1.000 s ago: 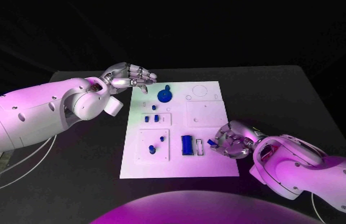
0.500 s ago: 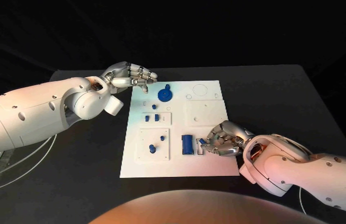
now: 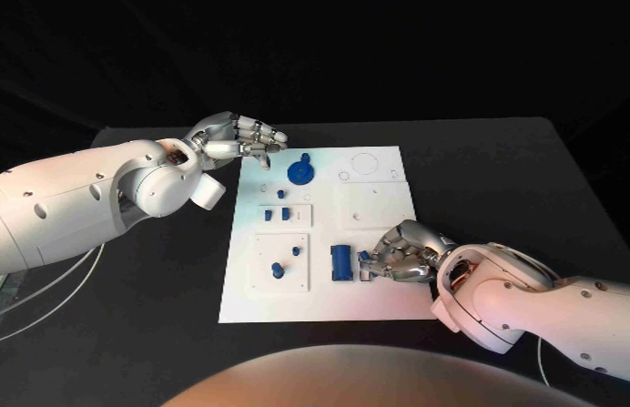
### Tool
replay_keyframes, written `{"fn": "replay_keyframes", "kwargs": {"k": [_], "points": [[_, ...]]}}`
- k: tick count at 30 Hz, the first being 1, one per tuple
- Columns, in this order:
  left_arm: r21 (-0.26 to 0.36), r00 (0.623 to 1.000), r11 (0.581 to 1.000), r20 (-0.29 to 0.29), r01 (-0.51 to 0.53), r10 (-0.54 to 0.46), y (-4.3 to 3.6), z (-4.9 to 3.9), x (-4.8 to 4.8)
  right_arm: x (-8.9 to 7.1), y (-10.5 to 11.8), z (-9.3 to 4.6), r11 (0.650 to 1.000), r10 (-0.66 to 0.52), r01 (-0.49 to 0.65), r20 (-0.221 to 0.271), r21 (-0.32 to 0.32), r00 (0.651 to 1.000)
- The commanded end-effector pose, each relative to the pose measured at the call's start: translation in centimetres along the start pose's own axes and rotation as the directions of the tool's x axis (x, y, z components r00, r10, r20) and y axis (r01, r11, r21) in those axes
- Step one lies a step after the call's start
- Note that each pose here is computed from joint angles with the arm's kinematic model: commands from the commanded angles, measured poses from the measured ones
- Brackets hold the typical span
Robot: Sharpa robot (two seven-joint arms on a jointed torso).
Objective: Assemble the parts on the task board
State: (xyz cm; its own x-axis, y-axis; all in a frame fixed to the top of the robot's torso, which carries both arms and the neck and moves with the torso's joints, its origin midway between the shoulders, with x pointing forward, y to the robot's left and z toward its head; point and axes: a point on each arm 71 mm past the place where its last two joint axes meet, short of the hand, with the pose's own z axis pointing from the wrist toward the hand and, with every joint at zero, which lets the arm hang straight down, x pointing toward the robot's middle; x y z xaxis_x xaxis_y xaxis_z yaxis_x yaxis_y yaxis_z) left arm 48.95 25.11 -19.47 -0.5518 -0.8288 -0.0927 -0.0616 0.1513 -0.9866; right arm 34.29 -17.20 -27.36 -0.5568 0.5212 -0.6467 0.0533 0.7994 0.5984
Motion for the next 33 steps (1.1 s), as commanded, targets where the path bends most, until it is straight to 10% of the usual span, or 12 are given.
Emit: {"fn": "replay_keyframes", "kwargs": {"k": [1,33], "points": [[0.005,1.0,1.0,-0.016,0.009,-0.009,-0.11,0.04,0.23,0.32,-0.04,0.12,1.0,-0.016,0.016,-0.023,0.004,1.0],[0.005,1.0,1.0,-0.015,0.009,-0.009,-0.1,0.02,0.18,0.58,0.18,0.27,0.999,-0.038,0.038,-0.015,-0.023,0.999]]}}
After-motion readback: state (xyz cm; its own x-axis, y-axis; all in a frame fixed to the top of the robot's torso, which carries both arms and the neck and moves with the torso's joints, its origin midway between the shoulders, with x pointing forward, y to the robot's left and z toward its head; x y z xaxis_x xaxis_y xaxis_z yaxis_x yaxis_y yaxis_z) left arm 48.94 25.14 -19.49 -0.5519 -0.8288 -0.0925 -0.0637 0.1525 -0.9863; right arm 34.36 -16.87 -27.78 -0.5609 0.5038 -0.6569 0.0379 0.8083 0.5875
